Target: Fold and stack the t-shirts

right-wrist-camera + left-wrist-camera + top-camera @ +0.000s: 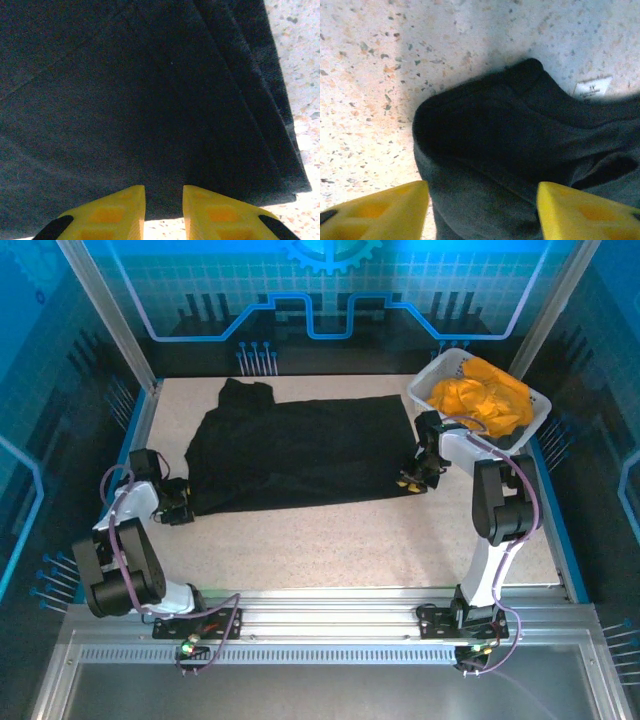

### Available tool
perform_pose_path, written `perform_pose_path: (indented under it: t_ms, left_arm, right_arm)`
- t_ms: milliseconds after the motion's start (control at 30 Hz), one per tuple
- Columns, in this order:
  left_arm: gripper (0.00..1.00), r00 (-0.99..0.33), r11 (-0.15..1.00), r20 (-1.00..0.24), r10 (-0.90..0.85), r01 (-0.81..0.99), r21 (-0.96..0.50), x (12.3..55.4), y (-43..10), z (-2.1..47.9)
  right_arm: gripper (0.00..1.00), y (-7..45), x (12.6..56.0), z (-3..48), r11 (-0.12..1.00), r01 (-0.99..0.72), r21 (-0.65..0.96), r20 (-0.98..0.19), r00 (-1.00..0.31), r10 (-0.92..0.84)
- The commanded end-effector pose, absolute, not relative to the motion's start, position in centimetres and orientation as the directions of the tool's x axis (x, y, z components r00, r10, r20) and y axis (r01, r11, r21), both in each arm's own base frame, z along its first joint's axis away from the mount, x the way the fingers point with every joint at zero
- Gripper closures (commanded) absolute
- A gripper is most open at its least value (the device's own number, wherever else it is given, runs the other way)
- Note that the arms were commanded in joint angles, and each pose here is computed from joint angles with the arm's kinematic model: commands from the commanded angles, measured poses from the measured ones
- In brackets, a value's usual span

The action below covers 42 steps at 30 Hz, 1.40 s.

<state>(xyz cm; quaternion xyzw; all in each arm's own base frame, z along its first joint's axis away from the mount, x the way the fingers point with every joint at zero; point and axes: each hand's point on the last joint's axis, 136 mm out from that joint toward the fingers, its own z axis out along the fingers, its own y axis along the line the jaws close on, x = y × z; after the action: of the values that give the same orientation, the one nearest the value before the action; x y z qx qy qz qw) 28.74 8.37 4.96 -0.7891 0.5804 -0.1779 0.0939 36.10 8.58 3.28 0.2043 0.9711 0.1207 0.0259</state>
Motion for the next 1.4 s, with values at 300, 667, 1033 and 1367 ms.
perform_pose_path:
  t_ms: [300,667,1033,1367]
  left_arm:
    - [0.99,0.302,-0.343,0.178,-0.937,-0.891,-0.296,29.4,10.6,4.3]
    - [0.88,0.162,-0.198,0.154,-0.975,-0.945,-0.261,31.5,12.8,4.3]
    - [0.62,-0.054,0.047,0.015,-0.998,-0.951,-0.307,32.9,13.4,8.0]
    - [0.97,-0.192,0.142,0.127,-0.973,-0.935,-0.326,30.4,4.4,6.3]
  right_arm:
    - [0.75,7.7,35.1,2.0,0.909,0.381,0.171,0.031,-0.924,0.381]
    - [0.77,7.0,34.7,0.9,0.916,0.385,0.113,0.062,-0.923,0.38]
    - [0.74,6.6,35.1,4.3,0.924,0.361,0.129,-0.021,-0.93,0.367]
    - [0.74,9.6,36.3,4.6,0.935,0.29,0.202,-0.016,-0.954,0.3]
